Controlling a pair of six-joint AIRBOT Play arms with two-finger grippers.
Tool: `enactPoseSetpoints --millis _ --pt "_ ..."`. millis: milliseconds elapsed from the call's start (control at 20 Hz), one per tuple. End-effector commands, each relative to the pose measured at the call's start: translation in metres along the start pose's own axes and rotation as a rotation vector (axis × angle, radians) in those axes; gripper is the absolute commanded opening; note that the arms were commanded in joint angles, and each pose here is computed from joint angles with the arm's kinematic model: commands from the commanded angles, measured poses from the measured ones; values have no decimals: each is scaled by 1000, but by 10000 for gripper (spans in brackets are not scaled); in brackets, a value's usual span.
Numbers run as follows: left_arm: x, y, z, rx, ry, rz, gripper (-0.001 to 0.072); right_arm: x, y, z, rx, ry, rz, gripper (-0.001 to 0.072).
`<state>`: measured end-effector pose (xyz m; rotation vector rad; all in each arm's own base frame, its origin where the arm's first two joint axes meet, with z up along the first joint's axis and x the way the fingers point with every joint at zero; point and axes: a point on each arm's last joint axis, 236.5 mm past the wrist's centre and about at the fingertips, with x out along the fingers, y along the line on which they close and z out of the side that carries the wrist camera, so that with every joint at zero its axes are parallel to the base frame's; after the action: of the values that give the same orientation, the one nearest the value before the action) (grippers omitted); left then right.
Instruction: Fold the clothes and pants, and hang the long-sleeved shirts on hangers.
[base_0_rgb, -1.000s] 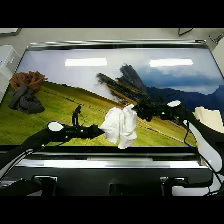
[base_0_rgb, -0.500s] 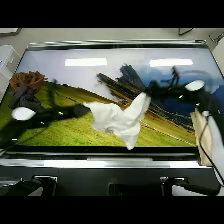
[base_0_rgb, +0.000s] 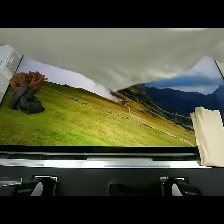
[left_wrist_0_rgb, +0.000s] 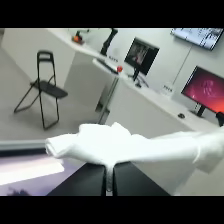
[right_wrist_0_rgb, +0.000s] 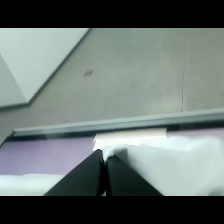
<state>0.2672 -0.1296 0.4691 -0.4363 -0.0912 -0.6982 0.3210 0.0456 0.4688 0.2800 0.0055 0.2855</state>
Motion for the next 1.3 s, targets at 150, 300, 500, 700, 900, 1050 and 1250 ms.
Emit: enactPoseSetpoints --millis 150,300,500,700,900,1050,1250 --pt "-18 -21 29 69 -92 18 25 -58 26 59 -77 -232 -28 35" --pt "0 37 -37 1 134 113 25 -3 -17 5 -45 -7 -76 36" --pt "3 125 -189 -359 473 221 26 102 -91 -140 171 448 -71 36" --pt "-30 159 -360 -787 773 334 27 181 -122 -294 709 766 -2 37" --pt "-38 149 -412 -892 870 303 26 193 -99 -417 779 1054 -9 38" --pt "-35 154 -405 -857 848 292 26 187 -90 -440 686 1123 -10 689" --pt "-33 168 -388 -816 808 291 26 79 -129 -453 508 1512 -143 672"
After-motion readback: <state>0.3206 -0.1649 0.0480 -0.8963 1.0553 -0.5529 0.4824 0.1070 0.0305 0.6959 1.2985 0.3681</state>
